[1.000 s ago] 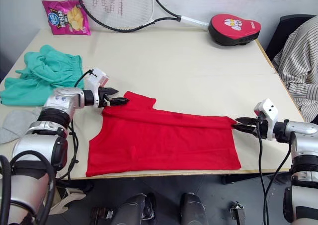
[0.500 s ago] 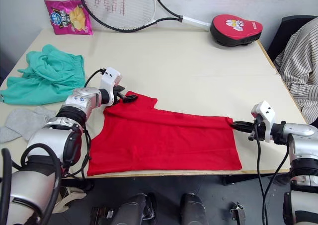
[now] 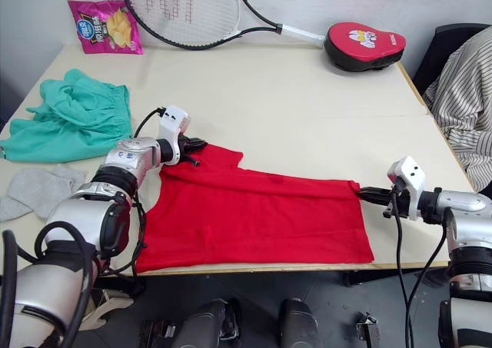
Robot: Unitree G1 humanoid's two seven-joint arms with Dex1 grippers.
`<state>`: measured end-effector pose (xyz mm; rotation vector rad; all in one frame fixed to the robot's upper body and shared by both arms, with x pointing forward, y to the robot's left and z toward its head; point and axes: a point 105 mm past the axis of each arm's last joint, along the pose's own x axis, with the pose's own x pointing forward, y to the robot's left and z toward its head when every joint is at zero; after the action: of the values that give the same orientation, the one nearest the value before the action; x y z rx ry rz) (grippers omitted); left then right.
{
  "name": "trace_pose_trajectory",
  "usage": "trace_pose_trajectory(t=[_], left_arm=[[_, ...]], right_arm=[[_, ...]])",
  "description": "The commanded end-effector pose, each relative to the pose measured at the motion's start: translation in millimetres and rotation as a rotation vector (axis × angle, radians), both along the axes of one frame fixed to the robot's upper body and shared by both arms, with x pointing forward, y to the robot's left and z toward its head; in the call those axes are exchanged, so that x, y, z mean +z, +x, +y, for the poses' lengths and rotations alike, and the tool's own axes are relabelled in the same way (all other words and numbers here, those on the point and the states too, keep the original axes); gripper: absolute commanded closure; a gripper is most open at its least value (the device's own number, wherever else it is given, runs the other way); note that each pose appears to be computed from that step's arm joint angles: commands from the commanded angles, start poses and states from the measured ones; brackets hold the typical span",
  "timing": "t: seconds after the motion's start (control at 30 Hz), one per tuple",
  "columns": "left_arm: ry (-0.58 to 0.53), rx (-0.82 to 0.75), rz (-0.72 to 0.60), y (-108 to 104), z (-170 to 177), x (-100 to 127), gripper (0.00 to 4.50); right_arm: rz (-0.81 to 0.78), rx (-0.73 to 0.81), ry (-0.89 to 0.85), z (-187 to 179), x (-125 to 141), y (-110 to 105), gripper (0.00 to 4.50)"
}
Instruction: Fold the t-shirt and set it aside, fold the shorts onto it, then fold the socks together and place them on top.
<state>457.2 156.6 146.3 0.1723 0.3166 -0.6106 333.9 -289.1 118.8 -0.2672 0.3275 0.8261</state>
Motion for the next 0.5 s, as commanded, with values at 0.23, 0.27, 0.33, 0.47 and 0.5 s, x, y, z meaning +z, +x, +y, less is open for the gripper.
trace_pose_trajectory(t=[0.23, 0.27, 0.33, 0.47, 0.5], left_arm=[[-0.147, -0.046, -0.187, -1.6, 21.8, 52.7, 4.49], [-0.159, -0.074, -0.2, -4.4, 24.1, 57.1, 4.49], [-0.154, -0.125, -0.229, -9.3, 26.9, 63.6, 4.49], [-0.046, -0.286, -0.322, -23.8, 26.2, 71.0, 4.49], [-0.029, -0.326, -0.346, -28.0, 25.6, 72.4, 4.49]], right_arm=[[-0.058, 0.007, 0.009, 0.3, 13.4, 0.9, 4.5], [-0.06, 0.007, 0.007, -0.2, 13.8, 0.5, 4.5], [-0.07, 0.008, 0.002, -0.6, 14.8, 0.1, 4.5], [-0.128, 0.029, -0.043, -0.3, 18.4, -2.1, 4.5], [-0.151, 0.035, -0.059, -0.4, 19.6, -3.1, 4.5]])
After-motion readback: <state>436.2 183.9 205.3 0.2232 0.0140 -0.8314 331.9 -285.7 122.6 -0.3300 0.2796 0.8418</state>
